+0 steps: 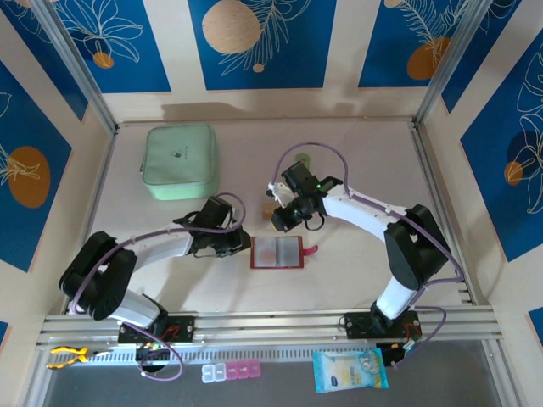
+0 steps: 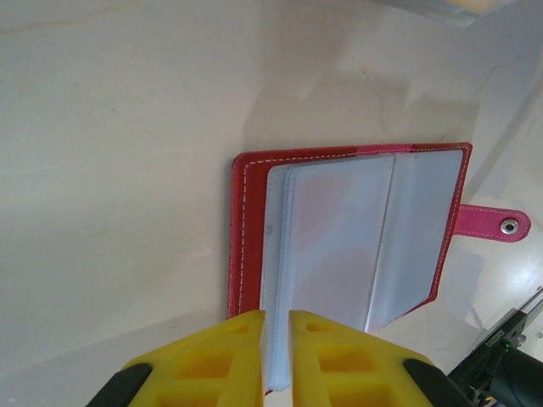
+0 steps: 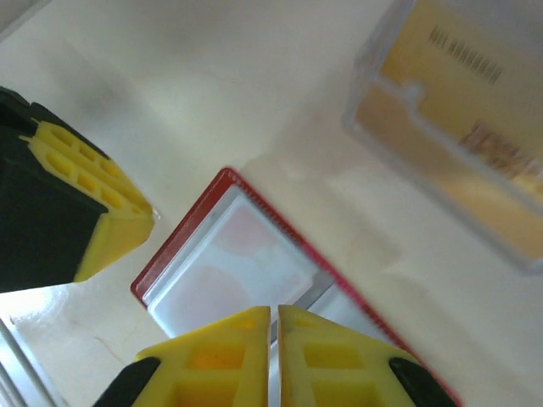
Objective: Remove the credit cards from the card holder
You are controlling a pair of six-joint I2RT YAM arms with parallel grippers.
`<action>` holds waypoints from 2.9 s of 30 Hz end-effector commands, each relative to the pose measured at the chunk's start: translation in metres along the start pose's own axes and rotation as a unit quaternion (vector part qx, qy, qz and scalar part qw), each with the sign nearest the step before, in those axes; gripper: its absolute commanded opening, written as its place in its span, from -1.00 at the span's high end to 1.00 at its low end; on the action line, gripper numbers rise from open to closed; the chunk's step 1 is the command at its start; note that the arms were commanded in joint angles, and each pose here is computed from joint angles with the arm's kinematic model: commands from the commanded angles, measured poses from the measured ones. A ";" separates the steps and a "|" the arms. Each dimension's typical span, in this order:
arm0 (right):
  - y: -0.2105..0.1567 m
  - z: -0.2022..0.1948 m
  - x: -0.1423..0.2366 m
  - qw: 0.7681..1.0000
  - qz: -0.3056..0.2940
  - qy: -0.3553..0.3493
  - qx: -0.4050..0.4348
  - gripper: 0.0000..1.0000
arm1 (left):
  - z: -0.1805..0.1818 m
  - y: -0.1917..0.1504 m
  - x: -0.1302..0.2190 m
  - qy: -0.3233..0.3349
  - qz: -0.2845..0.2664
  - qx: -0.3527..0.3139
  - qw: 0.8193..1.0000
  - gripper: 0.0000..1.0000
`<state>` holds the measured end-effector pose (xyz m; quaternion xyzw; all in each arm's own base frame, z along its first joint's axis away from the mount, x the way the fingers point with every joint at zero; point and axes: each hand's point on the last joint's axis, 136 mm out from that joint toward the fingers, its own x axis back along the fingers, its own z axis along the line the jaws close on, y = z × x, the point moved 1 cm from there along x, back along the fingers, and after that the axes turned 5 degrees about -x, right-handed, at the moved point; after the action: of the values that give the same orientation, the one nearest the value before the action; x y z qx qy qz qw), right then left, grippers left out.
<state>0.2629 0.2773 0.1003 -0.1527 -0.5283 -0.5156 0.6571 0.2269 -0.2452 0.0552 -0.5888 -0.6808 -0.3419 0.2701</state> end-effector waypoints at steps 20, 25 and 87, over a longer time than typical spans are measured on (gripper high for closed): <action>-0.042 0.028 -0.030 0.955 0.025 0.088 -0.282 0.79 | 0.004 -0.013 -0.021 0.013 0.037 0.004 0.999 0.83; -0.043 0.030 -0.034 0.955 0.031 0.090 -0.282 0.76 | 0.006 -0.014 -0.021 0.017 0.039 0.003 0.999 0.84; -0.077 -0.004 -0.061 0.935 0.081 0.057 -0.339 0.58 | -0.036 0.001 -0.008 -0.010 0.024 -0.008 1.000 0.65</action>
<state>0.2160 0.2795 0.0301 -0.3632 -0.2804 -0.6274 0.6292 0.2266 -0.2656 0.0642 -0.6020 -0.6604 -0.3502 0.2806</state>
